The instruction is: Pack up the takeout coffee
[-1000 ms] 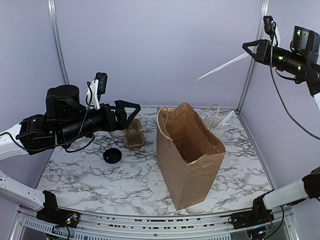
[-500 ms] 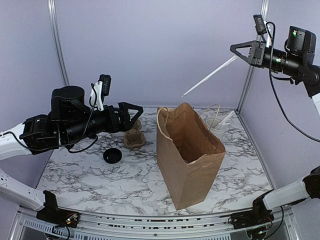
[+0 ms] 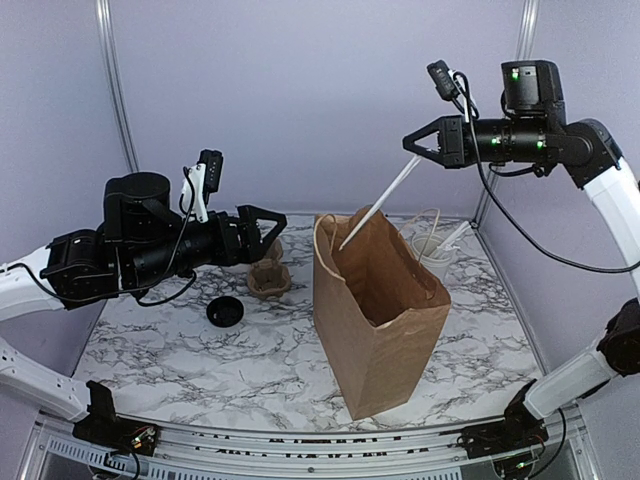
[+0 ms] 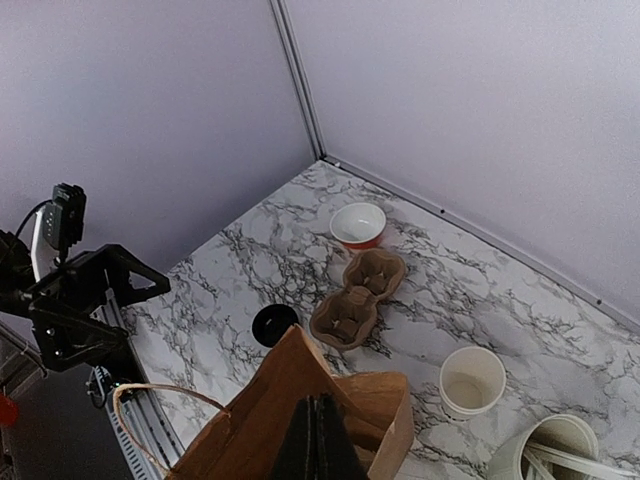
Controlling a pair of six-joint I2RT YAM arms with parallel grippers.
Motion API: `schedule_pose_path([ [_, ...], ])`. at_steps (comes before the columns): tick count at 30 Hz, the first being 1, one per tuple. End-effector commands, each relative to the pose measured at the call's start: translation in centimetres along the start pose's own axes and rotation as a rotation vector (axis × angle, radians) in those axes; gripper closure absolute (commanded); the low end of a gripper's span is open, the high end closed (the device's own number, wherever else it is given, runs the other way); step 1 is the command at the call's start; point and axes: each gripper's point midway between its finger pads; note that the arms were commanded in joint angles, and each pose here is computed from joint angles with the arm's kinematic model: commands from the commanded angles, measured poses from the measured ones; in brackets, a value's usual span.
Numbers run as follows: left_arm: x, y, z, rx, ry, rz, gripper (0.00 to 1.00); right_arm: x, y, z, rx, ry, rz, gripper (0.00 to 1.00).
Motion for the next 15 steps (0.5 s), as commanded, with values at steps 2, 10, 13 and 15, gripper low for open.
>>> schedule_pose_path([
  [2,0.2,0.1,-0.1,-0.010,0.000,-0.007,0.01,0.4,0.6,-0.5,-0.006,-0.023,-0.037,0.88],
  [10,0.3,0.0,0.0,-0.008,0.002,-0.004,0.01,0.4,0.7,-0.3,-0.011,-0.026,-0.039,0.60],
  [13,0.4,0.0,0.0,-0.009,0.004,-0.007,0.01,0.0,0.6,-0.2,-0.013,-0.046,-0.041,0.46],
  [15,0.4,0.0,0.0,-0.009,0.005,-0.007,0.01,-0.5,0.4,-0.1,-0.013,-0.075,-0.044,0.32],
])
Point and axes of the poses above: each gripper's point midway between its finger pads, its own z axis out along the fingers, its own x axis along the line the jaws close on, y = z × x, and after that the axes turned 1 degree about -z, right-handed
